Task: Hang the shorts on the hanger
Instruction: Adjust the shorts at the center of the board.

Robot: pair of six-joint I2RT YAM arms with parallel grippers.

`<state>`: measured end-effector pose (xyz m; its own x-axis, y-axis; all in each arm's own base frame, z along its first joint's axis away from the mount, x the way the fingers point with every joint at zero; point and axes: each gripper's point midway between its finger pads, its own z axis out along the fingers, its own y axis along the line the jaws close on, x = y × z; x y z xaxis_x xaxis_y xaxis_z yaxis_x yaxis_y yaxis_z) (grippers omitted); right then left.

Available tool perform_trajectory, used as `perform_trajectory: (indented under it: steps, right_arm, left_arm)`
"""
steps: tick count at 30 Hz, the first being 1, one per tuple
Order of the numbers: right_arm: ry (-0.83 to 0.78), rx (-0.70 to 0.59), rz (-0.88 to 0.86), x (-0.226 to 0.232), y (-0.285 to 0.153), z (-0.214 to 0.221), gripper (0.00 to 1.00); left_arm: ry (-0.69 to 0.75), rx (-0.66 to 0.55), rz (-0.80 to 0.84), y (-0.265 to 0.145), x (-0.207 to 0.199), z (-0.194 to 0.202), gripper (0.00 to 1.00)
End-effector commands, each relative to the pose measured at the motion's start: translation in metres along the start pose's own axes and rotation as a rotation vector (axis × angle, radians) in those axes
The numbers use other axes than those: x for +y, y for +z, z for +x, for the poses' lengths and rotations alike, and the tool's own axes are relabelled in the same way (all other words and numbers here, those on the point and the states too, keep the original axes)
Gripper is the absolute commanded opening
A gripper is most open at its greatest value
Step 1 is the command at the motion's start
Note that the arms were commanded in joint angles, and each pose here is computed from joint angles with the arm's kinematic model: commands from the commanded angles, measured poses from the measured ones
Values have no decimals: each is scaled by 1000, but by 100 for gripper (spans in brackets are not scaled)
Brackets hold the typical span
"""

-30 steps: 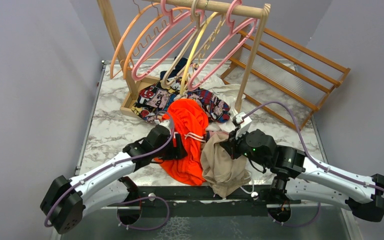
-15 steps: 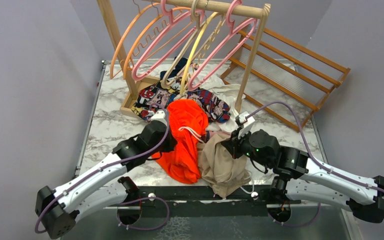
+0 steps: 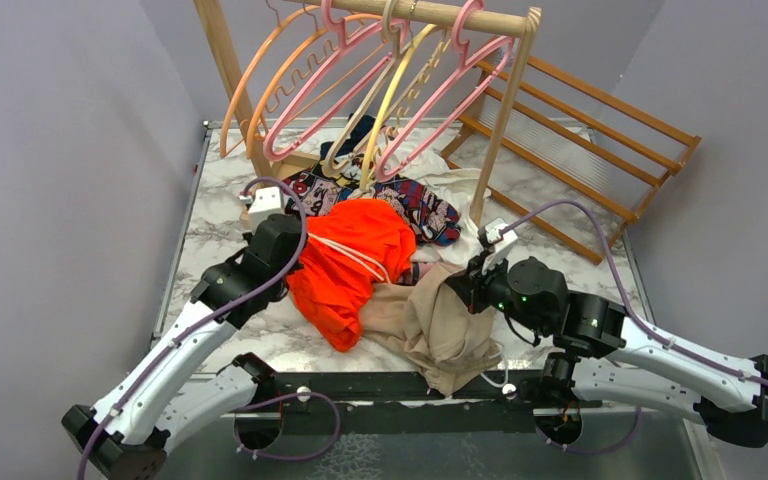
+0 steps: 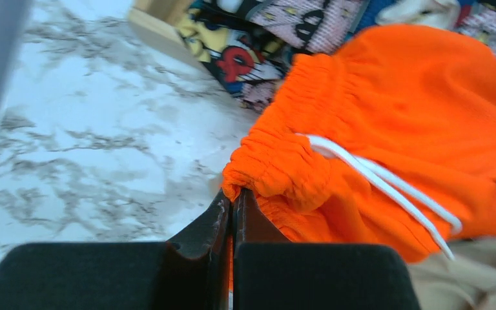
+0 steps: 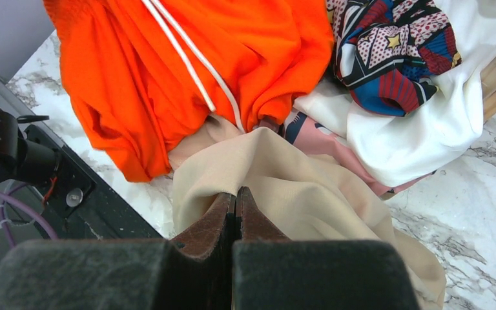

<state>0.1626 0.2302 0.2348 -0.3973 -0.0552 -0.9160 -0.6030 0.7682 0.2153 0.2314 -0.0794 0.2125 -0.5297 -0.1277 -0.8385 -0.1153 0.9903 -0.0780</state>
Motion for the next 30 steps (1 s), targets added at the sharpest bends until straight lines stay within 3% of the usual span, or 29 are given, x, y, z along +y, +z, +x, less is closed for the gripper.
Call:
perform_trajectory:
  steps: [1, 8, 12, 17, 25, 27, 30]
  right_arm:
    - [-6, -36, -6, 3, -2, -14, 1]
    - [-42, -63, -15, 5, -8, -32, 1]
    - [-59, -71, -17, 6, -10, -38, 1]
    - [-51, -57, -23, 6, -6, -27, 1]
    - [-22, -21, -41, 8, 2, -6, 1]
    - [-28, -27, -39, 8, 1, -10, 1]
    - [-46, -51, -36, 9, -4, -25, 1]
  left_arm:
    - [-12, -66, -146, 3, 42, -39, 0]
    - [-89, -353, -237, -69, 72, -164, 0]
    - [-107, -449, -293, -101, 87, -200, 0]
    - [-46, -402, -373, -83, 95, -181, 0]
    - [50, -188, -395, -7, 90, -90, 0]
    - [34, -196, -388, -10, 91, -96, 0]
    - [19, -302, -399, -41, 96, -144, 0]
